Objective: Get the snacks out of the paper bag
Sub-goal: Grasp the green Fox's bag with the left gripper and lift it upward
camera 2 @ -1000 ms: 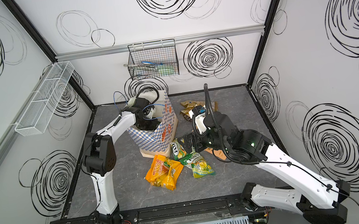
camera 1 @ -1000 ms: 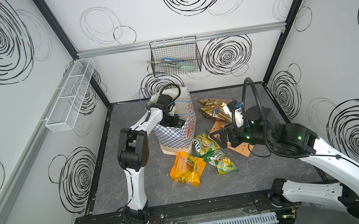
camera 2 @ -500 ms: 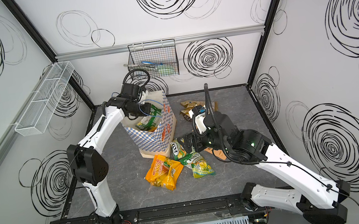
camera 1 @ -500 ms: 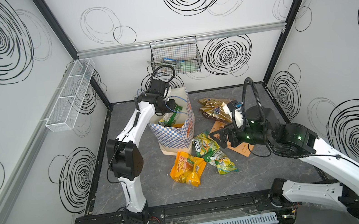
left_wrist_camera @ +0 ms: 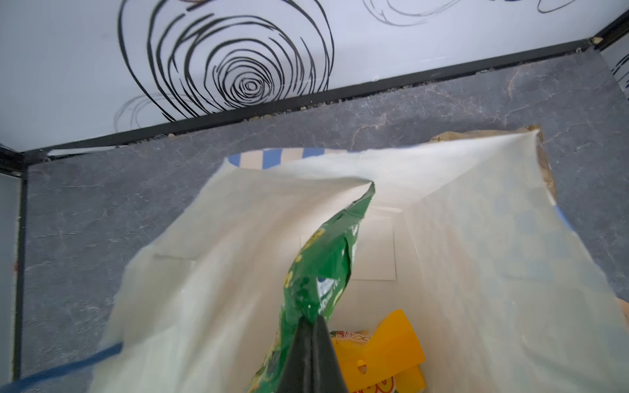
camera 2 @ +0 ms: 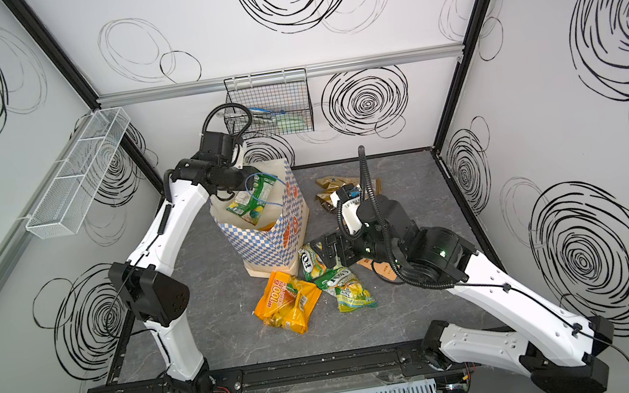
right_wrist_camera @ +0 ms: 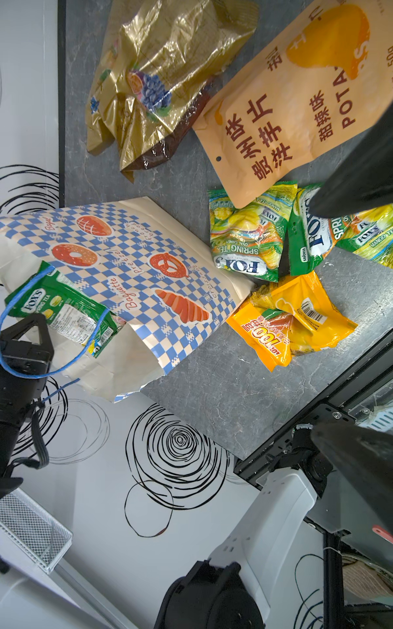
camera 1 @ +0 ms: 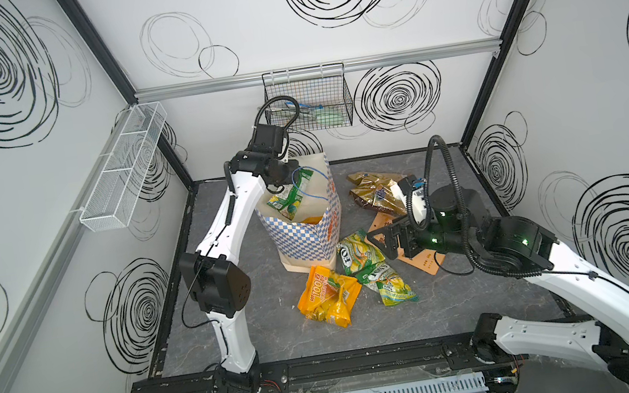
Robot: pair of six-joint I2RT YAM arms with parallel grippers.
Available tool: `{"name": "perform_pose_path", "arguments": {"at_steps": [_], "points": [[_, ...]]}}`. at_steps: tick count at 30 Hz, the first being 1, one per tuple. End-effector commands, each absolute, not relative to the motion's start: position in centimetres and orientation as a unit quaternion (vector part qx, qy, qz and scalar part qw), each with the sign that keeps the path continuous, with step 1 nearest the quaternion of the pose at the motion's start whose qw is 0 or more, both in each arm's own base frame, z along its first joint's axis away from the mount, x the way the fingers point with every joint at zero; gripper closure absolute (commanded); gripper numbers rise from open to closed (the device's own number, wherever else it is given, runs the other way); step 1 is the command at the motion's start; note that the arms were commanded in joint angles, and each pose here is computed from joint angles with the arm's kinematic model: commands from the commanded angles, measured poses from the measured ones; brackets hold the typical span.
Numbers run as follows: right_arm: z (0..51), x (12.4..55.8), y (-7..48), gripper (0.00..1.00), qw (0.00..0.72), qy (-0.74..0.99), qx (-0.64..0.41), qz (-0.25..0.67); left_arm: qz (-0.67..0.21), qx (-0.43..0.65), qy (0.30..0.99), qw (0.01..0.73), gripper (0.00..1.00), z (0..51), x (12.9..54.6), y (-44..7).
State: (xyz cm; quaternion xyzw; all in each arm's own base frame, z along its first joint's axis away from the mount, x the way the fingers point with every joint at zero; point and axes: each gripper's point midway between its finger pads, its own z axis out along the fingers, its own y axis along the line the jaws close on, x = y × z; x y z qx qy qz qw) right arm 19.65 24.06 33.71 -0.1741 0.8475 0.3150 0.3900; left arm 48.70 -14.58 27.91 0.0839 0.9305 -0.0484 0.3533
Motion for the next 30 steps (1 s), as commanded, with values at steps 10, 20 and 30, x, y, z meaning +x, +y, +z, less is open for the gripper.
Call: {"name": "perform_pose_path", "arguments": {"at_steps": [10, 20, 30], "points": [[35.0, 19.7, 24.1, 0.03, 0.407, 0.835, -0.172, 0.328, -0.012, 0.055, 0.887, 0.458, 1.00, 37.1, 48.8, -11.6], [35.3, 19.9, 24.2, 0.03, 0.412, 0.832, -0.171, 0.328, -0.064, 0.064, 0.857, 0.508, 1.00, 42.9, 46.7, -12.7], [35.5, 20.1, 24.0, 0.03, 0.422, 0.829, -0.166, 0.326, -0.105, 0.062, 0.797, 0.591, 1.00, 50.9, 42.5, -14.5]]}}
